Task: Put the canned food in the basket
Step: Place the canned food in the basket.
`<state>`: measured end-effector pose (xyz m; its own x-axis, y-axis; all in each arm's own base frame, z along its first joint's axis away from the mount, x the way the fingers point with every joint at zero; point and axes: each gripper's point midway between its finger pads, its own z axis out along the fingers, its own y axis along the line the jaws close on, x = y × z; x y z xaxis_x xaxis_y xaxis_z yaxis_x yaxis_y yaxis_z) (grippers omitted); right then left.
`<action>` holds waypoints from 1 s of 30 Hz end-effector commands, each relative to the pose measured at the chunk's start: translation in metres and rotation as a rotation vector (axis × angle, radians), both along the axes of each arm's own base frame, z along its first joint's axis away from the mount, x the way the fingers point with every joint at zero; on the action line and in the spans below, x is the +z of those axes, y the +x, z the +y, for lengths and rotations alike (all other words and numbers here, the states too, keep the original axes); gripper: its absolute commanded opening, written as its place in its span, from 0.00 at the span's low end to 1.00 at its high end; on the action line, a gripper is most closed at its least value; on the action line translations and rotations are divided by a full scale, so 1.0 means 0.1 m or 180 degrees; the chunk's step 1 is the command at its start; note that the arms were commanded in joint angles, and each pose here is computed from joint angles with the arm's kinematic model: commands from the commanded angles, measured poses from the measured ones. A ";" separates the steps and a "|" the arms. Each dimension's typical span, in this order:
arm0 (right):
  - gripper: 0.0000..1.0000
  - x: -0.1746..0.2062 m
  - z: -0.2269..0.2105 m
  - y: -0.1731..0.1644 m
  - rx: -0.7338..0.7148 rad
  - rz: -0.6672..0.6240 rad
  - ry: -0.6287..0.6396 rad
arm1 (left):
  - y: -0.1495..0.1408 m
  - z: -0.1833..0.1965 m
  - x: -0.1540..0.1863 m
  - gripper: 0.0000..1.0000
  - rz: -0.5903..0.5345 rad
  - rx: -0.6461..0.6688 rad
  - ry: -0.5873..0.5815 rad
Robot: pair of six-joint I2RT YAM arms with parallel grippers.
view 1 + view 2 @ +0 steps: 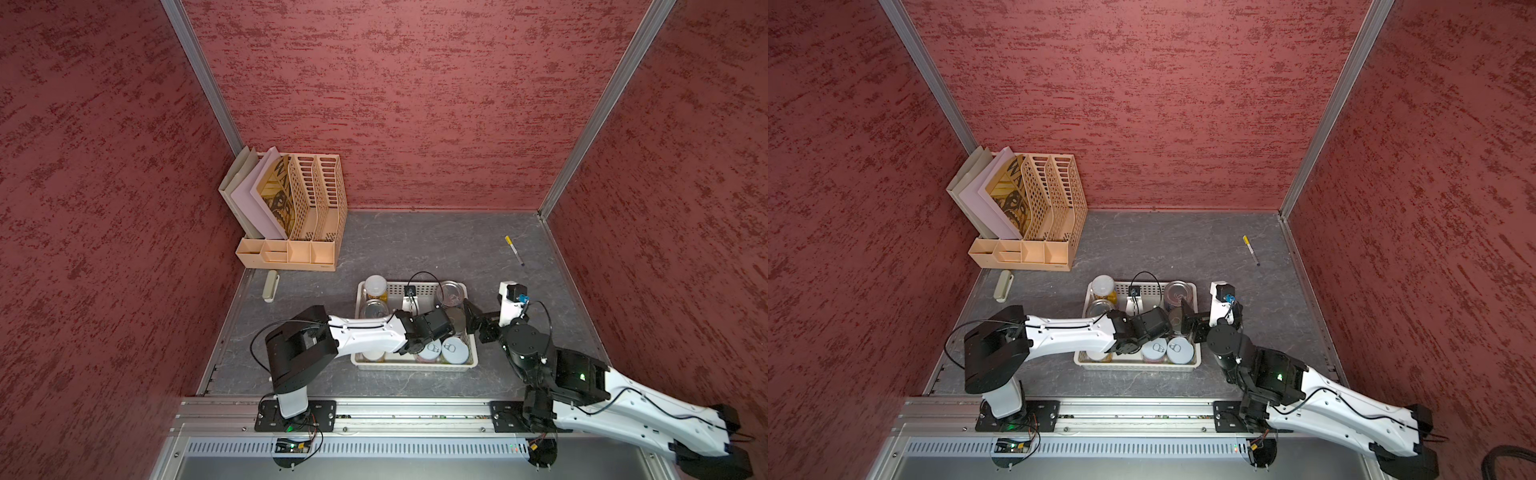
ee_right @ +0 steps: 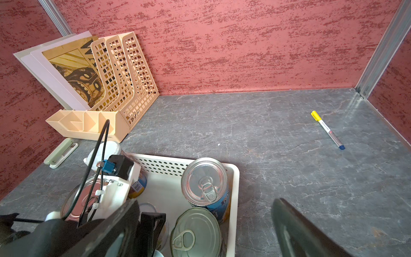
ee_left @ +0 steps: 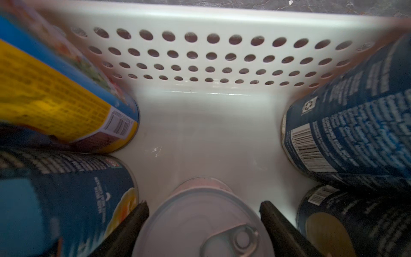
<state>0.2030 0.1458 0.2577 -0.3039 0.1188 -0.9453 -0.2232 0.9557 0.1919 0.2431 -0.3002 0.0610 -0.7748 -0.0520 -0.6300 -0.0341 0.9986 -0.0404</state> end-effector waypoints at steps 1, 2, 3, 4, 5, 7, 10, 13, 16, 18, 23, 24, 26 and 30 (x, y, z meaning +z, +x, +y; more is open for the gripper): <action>0.98 0.07 0.02 0.01 0.0014 -0.0045 0.0078 | 0.03 0.10 0.12 0.78 -0.0103 0.0117 0.0058; 0.98 0.07 0.02 0.01 0.0013 -0.0044 0.0074 | 0.03 0.11 0.15 0.82 -0.0116 0.0112 0.0047; 0.98 0.07 0.02 0.01 0.0014 -0.0045 0.0074 | 0.03 0.10 0.17 0.85 -0.0127 0.0095 0.0037; 0.98 0.07 0.02 0.01 0.0013 -0.0044 0.0070 | 0.03 0.10 0.21 0.88 -0.0141 0.0074 0.0028; 0.98 0.07 0.02 0.01 0.0010 -0.0045 0.0076 | 0.04 0.09 0.26 0.92 -0.0162 0.0058 0.0006; 0.98 0.07 0.02 0.02 0.0005 -0.0041 0.0064 | 0.05 0.06 0.35 1.00 -0.0196 -0.0006 -0.0025; 0.98 0.05 0.02 0.03 -0.0021 -0.0038 0.0049 | 0.06 0.00 0.52 1.00 -0.0236 -0.0119 -0.0085; 0.98 0.04 0.01 0.06 -0.0054 -0.0031 0.0020 | 0.06 -0.07 0.71 1.00 -0.0272 -0.0240 -0.0198; 0.98 0.00 -0.03 0.12 -0.0159 -0.0022 -0.0007 | 0.06 -0.13 0.91 1.00 -0.0315 -0.0366 -0.0314; 0.98 -0.03 -0.08 0.18 -0.0256 -0.0003 -0.0009 | 0.05 -0.19 1.07 1.00 -0.0355 -0.0500 -0.0396; 0.98 -0.16 -0.25 0.37 -0.0532 0.0117 0.0037 | 0.03 -0.21 1.67 1.00 -0.0562 -0.0775 -0.0613; 0.98 -0.18 -0.29 0.41 -0.0592 0.0141 0.0049 | 0.03 -0.17 1.80 1.00 -0.0635 -0.0798 -0.0659; 0.98 -0.23 -0.36 0.49 -0.0695 0.0154 0.0057 | 0.06 -0.02 2.05 1.00 -0.0766 -0.0792 -0.0773; 0.98 -0.35 -0.45 0.67 -0.0935 0.0059 -0.0147 | 0.30 0.59 2.27 1.00 -0.0874 -0.0499 -0.1069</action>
<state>0.2581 0.1004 0.2215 -0.3207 0.1656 -0.9326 0.0549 0.9862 0.1562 0.2589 -0.2798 0.2803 -0.6112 -0.1568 -0.7758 0.1964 0.9195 -0.3406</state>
